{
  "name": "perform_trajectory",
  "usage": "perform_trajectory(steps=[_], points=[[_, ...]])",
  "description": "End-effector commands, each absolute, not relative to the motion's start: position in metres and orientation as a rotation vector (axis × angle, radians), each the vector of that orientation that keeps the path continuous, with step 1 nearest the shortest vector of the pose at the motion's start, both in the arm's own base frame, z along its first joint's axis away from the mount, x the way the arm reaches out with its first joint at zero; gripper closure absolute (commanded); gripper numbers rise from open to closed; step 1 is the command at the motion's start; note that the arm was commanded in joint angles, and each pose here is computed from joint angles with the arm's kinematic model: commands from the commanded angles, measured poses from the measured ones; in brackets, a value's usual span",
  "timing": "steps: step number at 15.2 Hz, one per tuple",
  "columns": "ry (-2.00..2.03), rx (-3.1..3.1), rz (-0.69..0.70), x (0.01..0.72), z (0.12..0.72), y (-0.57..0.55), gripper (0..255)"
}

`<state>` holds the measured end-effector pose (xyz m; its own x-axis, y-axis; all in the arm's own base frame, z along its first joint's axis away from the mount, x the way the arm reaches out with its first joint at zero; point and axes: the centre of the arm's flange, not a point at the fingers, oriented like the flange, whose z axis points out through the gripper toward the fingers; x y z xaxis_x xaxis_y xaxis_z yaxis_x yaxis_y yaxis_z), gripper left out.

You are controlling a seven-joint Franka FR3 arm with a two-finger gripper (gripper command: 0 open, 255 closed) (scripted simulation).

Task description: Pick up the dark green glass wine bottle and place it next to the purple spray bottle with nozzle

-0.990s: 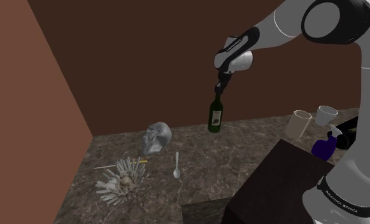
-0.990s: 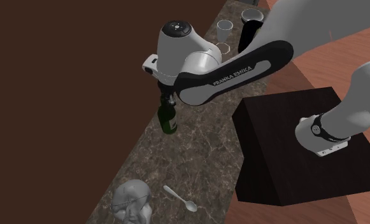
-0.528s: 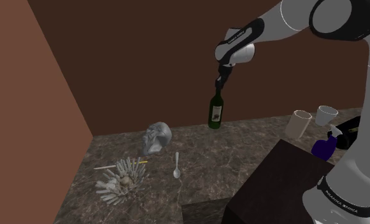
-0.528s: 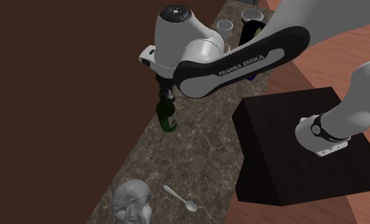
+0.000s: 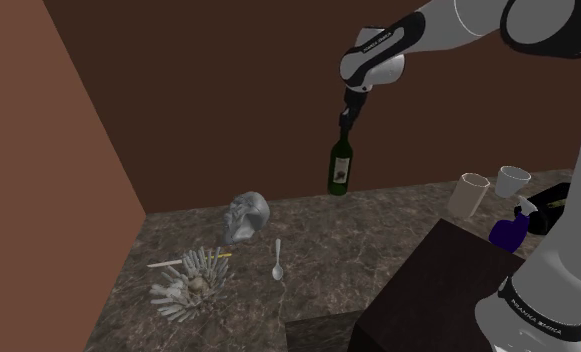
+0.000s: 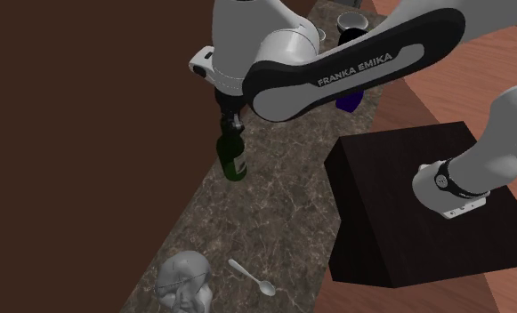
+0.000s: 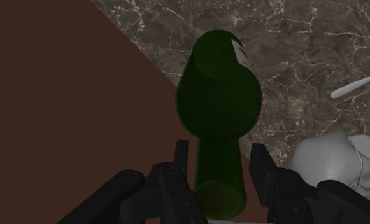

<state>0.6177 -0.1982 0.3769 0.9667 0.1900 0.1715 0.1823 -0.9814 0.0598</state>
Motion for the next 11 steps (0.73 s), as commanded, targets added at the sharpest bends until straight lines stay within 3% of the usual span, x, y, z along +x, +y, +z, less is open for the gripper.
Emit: perform_trajectory(steps=[1,11], points=[[0.291,3.072,0.275,0.618,0.387,-0.199,255],[0.291,3.072,0.275,0.618,0.440,-0.199,255]])
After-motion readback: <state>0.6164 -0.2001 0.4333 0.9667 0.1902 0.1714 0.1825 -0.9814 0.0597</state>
